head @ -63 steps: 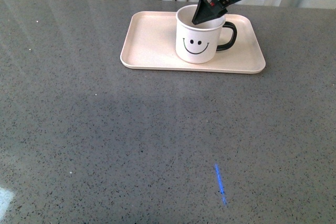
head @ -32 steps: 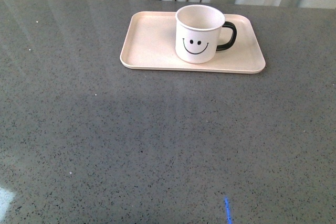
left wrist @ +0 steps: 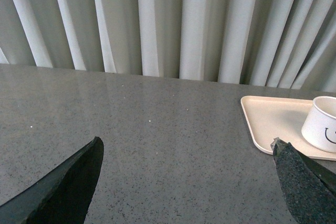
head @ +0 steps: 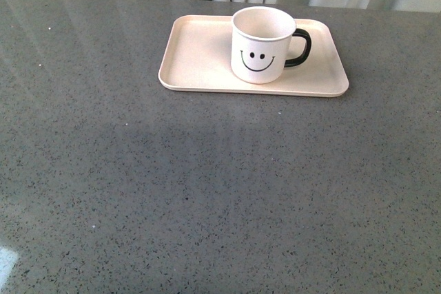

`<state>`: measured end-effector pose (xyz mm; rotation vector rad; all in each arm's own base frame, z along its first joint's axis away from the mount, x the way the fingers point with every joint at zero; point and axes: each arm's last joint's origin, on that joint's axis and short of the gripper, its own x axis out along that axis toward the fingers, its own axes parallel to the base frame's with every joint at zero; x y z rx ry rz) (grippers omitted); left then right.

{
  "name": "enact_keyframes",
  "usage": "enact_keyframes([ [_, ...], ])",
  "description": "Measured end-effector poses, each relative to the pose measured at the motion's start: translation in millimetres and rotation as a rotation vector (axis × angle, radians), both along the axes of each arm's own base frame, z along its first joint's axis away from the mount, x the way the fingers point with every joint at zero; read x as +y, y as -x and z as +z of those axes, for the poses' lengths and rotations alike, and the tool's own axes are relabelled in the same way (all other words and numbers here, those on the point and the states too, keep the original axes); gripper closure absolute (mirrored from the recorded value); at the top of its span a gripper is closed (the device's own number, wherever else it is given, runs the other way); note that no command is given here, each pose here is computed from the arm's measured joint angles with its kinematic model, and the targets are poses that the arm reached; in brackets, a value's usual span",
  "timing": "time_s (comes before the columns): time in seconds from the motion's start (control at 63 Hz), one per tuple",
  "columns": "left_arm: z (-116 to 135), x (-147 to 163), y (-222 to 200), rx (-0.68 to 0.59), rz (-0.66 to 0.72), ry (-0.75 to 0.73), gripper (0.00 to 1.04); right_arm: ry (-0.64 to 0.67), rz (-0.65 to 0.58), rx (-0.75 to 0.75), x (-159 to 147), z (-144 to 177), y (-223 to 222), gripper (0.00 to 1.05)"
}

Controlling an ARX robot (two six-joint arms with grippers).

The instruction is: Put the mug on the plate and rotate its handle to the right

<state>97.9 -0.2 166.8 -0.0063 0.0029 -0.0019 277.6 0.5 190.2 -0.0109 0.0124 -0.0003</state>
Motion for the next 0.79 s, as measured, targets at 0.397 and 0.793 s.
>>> enact_keyframes([
  [0.397, 0, 0, 0, 0.000, 0.000, 0.000, 0.09, 0.000, 0.000, -0.004, -1, -13, 67, 1.03],
  [0.793, 0, 0, 0, 0.000, 0.000, 0.000, 0.09, 0.000, 0.000, 0.004, -1, -29, 115, 1.03],
])
